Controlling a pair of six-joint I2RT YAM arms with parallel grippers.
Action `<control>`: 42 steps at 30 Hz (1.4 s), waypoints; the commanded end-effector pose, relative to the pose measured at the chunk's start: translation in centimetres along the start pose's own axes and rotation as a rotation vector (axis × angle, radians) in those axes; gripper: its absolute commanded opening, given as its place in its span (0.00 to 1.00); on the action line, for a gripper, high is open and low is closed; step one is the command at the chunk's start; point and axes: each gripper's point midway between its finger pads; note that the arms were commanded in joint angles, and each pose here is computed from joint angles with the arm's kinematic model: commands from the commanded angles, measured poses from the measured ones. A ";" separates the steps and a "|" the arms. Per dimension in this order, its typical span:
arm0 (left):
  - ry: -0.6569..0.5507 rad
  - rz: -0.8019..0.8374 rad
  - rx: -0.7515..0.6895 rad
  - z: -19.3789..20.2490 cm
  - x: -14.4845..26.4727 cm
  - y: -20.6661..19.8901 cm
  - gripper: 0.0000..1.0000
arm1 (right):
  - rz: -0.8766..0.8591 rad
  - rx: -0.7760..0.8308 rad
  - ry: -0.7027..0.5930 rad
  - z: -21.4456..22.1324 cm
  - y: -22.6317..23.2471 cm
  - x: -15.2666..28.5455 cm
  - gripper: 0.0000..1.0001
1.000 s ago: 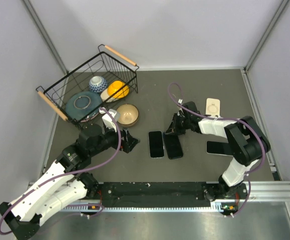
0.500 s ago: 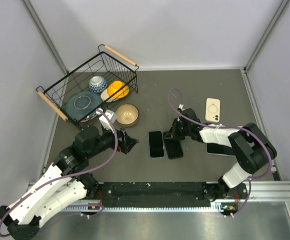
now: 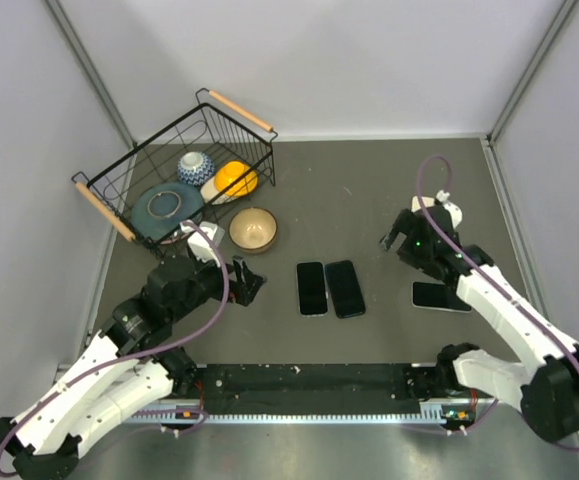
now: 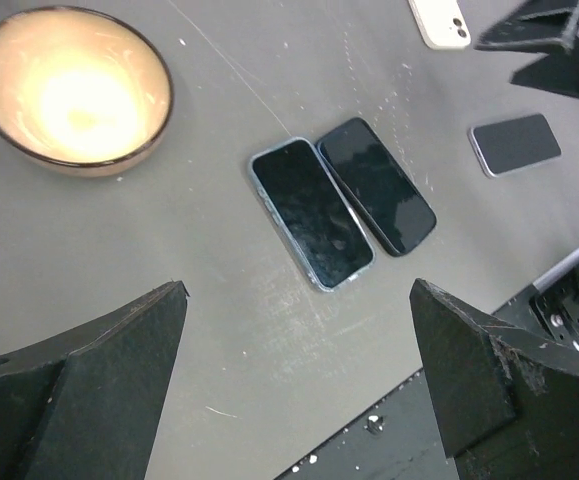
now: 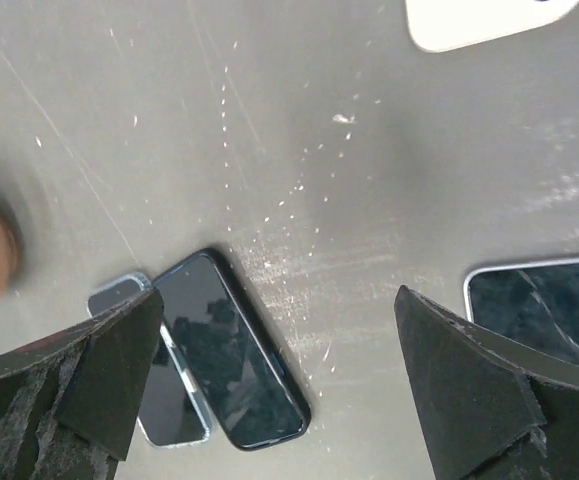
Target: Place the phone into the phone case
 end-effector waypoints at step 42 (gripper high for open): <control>-0.026 -0.041 0.008 0.3 0.1 0.9 0.99 | 0.240 0.300 0.193 -13.8 -6.5 -15.8 0.94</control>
Point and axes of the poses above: each gripper's point midway between its finger pads, its own x axis back along the fingers, its own y axis along the line the jaws close on, z = x × y, and after that the axes turned 13 degrees about -x, right-handed
